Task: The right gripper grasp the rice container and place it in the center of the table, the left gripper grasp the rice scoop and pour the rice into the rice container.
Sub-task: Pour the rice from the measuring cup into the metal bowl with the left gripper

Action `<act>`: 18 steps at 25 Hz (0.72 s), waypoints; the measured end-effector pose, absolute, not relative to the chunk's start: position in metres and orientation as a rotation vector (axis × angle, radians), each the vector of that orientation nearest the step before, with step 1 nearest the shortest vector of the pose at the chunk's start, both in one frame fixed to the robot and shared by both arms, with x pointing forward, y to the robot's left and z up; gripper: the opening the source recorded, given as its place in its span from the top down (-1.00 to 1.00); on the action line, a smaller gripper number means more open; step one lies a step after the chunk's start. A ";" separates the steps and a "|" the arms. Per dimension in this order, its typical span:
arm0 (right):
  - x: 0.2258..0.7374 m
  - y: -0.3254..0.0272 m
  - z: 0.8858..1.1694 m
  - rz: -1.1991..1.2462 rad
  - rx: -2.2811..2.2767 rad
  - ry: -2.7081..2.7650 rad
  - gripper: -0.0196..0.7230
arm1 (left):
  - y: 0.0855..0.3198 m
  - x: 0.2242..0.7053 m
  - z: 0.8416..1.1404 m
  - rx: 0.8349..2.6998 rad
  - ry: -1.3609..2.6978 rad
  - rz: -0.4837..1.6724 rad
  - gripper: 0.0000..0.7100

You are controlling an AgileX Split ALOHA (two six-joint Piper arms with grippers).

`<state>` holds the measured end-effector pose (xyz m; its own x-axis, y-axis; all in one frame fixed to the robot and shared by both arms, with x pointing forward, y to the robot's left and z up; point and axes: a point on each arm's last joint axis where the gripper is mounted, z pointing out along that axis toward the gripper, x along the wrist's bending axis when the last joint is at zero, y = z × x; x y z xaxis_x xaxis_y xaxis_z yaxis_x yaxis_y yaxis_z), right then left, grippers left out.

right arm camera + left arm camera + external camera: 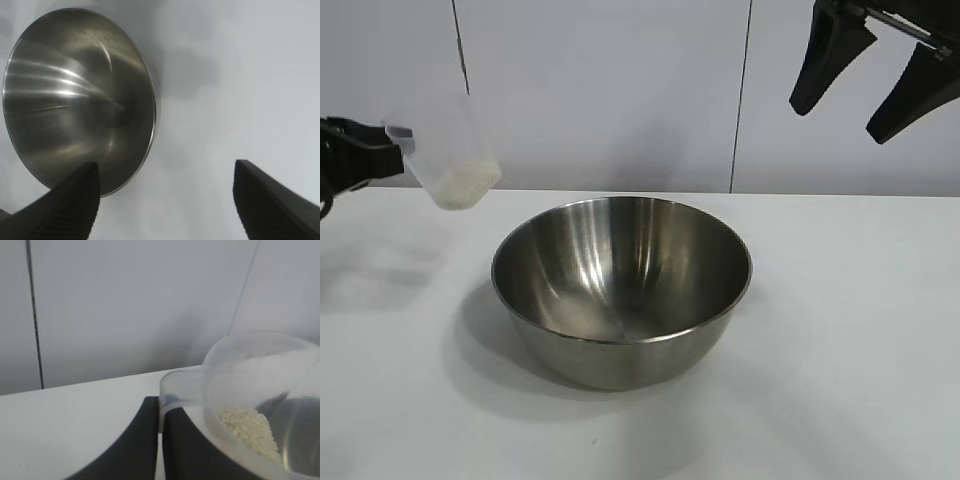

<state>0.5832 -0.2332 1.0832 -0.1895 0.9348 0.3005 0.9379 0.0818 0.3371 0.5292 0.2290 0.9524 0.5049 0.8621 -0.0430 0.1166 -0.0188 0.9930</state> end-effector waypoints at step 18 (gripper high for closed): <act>0.585 -0.231 1.085 -0.772 -1.997 -2.280 -0.44 | 0.129 0.508 0.976 2.048 0.168 1.315 0.97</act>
